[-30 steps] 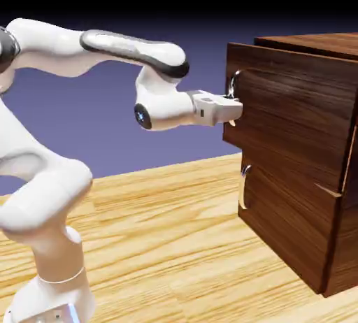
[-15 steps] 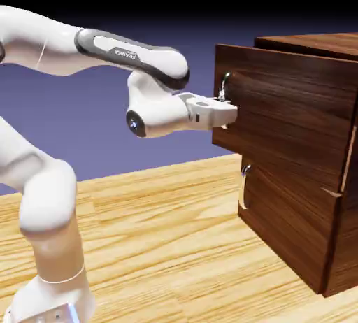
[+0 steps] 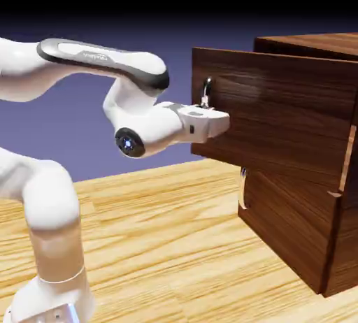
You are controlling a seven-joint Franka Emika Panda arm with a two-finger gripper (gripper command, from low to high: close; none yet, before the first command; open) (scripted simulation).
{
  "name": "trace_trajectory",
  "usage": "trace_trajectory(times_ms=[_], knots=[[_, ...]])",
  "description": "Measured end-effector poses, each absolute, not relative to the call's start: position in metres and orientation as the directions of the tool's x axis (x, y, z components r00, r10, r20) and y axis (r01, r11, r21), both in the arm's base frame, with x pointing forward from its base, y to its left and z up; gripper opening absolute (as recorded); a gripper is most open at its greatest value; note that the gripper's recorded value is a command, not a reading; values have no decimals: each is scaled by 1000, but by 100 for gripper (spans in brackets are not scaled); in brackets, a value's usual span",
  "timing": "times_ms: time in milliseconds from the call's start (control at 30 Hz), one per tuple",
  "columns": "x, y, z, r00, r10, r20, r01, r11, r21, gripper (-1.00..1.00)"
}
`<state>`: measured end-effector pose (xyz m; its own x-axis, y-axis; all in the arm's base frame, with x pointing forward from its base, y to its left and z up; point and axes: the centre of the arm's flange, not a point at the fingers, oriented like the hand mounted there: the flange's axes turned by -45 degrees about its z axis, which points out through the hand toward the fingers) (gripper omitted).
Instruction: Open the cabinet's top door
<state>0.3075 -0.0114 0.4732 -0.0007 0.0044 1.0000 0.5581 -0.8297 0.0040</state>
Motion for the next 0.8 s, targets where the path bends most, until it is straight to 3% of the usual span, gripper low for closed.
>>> trace_trajectory(times_ms=[800], knots=[[249, -168, 473, 0, 1, 1000, 862, -506, 0, -100]])
